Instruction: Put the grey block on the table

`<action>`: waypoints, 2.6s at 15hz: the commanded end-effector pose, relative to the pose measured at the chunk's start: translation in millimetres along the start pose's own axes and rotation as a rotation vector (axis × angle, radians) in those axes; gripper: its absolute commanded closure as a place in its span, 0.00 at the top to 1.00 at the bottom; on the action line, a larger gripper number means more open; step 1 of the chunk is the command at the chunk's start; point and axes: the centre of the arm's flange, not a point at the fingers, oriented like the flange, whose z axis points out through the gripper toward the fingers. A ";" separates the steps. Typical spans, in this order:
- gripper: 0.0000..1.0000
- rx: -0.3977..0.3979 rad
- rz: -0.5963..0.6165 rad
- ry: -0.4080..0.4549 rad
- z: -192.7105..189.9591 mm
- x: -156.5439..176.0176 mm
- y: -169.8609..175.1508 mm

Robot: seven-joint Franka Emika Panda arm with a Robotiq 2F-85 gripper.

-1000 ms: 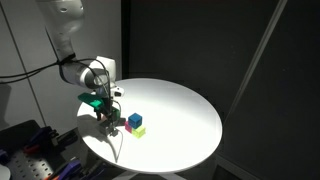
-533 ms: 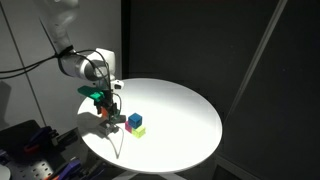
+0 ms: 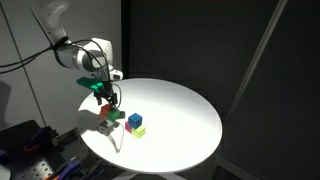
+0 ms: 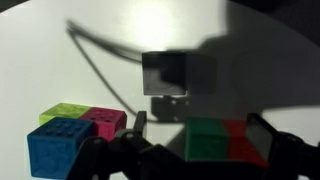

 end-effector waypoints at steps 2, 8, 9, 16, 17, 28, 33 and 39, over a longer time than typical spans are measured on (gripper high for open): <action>1.00 -0.001 0.035 -0.002 -33.1 -7.1 -1.1; 1.00 -0.020 0.086 -0.014 -60.8 -16.6 2.9; 1.00 -0.022 0.098 -0.014 -65.4 -18.2 3.6; 1.00 -0.040 0.161 -0.034 -97.2 -31.5 9.1; 1.00 -0.041 0.165 -0.034 -101.8 -33.3 9.4; 1.00 0.015 0.204 0.022 -151.4 -56.6 11.1; 1.00 0.081 0.186 0.026 -169.0 -63.3 7.7; 1.00 0.089 0.123 -0.016 -182.7 -69.6 7.3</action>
